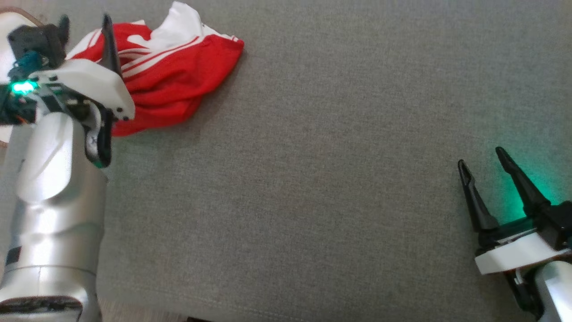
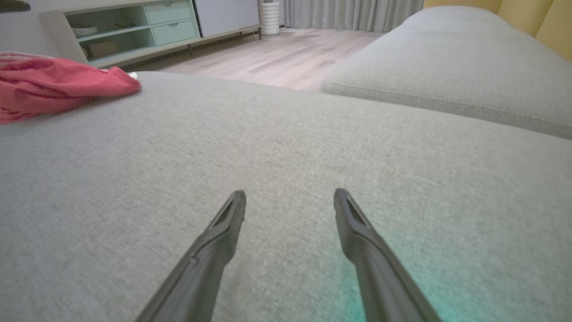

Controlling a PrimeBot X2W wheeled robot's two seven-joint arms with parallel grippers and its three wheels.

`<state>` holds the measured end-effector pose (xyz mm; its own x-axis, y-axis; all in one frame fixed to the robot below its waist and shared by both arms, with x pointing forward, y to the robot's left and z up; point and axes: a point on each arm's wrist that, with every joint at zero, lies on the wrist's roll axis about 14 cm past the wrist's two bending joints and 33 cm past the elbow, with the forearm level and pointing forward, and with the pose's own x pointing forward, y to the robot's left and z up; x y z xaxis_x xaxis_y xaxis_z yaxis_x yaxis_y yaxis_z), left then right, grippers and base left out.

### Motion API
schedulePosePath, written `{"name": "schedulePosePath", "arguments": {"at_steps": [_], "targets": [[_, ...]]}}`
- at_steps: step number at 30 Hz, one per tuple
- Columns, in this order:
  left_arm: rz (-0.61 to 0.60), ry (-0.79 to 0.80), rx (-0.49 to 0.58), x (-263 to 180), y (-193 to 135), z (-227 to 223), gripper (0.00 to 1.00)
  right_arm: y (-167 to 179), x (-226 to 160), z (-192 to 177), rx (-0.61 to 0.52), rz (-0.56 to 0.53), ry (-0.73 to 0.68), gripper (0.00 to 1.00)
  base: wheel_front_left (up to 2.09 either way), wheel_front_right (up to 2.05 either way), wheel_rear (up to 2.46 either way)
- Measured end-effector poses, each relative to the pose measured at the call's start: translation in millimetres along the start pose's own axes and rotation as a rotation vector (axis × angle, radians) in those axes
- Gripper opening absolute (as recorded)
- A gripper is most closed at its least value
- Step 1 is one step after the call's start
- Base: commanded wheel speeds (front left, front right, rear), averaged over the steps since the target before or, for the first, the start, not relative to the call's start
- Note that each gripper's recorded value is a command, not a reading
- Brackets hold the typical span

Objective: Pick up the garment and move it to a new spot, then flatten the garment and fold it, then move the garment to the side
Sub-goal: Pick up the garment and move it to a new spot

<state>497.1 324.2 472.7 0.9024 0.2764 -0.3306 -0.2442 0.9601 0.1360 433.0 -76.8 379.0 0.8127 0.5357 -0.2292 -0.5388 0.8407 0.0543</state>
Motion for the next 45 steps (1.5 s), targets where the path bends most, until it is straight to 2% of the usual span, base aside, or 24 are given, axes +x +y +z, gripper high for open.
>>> {"name": "schedulePosePath", "arguments": {"at_steps": [5,8,9,10,11,18,24,27,34,35,40,45], "targets": [[0.011,0.291,-0.066,6.0,-5.7,-78.9,1.00,-6.7,2.1,-9.0,-0.005,0.005,0.017,1.00,0.00,0.00,0.00],[0.015,0.421,-0.105,2.4,-10.9,-109.0,1.00,-8.5,3.5,-11.5,-0.008,0.009,0.021,1.00,0.00,0.00,0.00],[0.013,0.427,-0.113,2.9,-12.7,-110.8,0.89,-8.6,3.7,-11.7,-0.008,0.009,0.021,1.00,0.00,0.00,0.00],[0.004,0.413,-0.125,4.9,-14.4,-108.7,0.03,-8.6,3.8,-11.5,-0.008,0.009,0.020,1.00,0.00,0.00,0.00],[0.001,0.390,-0.140,7.0,-14.8,-104.7,0.00,-8.6,3.9,-11.1,-0.008,0.009,0.019,1.00,0.00,0.00,0.00],[-0.028,0.133,-0.156,13.4,-13.9,-47.3,0.00,-6.2,0.6,8.2,-0.015,-0.005,-0.023,1.00,0.00,0.00,0.00],[-0.113,-0.104,-0.097,8.1,-26.3,40.8,0.00,10.0,-13.0,35.1,0.020,-0.034,-0.090,1.00,0.00,0.00,0.00],[-0.170,-0.223,-0.076,-1.0,-42.9,88.9,0.00,11.6,-24.7,50.2,0.035,-0.069,-0.130,1.00,0.00,0.00,0.00],[-0.389,-0.455,-0.023,-39.8,-124.8,181.9,0.00,3.2,-67.3,69.9,0.062,-0.194,-0.198,1.00,0.00,0.00,0.00],[-0.389,-0.455,-0.023,-39.8,-124.8,181.9,0.00,3.2,-67.3,69.9,0.062,-0.194,-0.198,1.00,0.00,0.00,0.00],[-0.566,-0.584,-0.022,-85.2,-191.7,231.1,0.00,-6.8,-108.0,67.0,0.082,-0.303,-0.211,1.00,0.00,0.00,0.00],[-0.741,-0.656,-0.036,-131.0,-253.7,250.4,0.00,-20.2,-141.7,74.4,0.089,-0.408,-0.258,1.00,0.00,0.00,0.00]]}}
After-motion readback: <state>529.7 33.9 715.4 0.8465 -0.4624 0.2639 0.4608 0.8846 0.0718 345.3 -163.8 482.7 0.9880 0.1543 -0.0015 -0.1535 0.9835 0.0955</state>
